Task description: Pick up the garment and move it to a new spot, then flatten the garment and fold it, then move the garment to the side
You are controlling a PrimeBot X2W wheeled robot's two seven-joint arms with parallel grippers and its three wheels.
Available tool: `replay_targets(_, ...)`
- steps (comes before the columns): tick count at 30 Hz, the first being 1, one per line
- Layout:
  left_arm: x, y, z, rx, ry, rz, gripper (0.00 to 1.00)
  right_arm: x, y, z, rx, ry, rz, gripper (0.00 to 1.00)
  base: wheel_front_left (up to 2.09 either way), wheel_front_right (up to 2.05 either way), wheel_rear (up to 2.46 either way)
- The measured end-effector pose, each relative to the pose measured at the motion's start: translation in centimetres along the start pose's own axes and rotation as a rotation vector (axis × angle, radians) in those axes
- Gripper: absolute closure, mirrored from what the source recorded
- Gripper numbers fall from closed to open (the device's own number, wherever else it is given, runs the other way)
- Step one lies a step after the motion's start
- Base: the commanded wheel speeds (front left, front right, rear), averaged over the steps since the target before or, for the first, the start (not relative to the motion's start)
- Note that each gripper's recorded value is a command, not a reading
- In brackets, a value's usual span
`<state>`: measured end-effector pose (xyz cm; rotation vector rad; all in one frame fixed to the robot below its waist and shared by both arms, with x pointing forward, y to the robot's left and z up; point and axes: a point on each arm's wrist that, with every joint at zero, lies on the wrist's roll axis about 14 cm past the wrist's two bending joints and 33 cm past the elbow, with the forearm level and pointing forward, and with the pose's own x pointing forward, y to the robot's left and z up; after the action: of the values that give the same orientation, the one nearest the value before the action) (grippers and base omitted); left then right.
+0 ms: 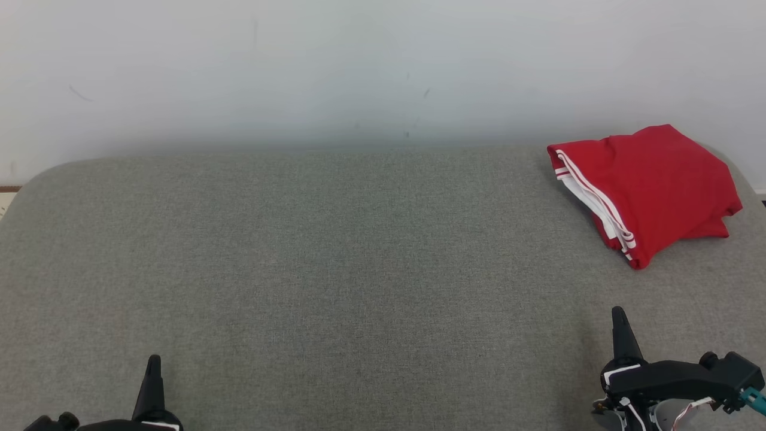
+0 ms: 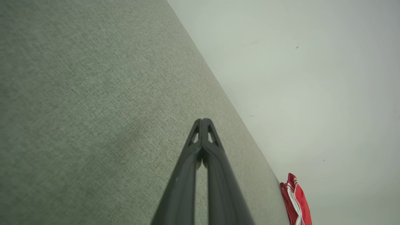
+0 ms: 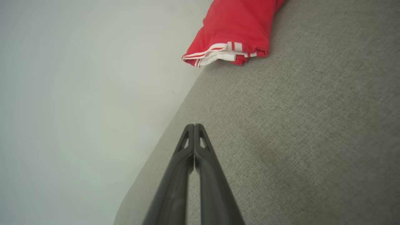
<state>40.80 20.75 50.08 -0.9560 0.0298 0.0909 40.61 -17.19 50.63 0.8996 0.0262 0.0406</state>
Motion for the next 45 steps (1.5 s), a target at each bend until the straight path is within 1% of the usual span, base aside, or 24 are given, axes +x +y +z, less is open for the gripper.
replay_targets(9,0.4,0.2,0.1,-0.106,0.011,0.009,1.00,0.5,-0.2,0.3,0.105,-0.006,-0.014,1.00,0.00,0.00,0.00)
replay_targets(21,1.0,-0.2,0.3,-0.229,0.021,-0.007,1.00,1.2,-0.3,0.7,0.236,-0.010,-0.025,1.00,0.00,0.00,0.00)
replay_targets(45,1.9,-0.6,0.7,-0.438,0.037,-0.027,1.00,2.4,-0.1,1.4,0.470,-0.023,-0.026,1.00,0.00,0.00,0.00)
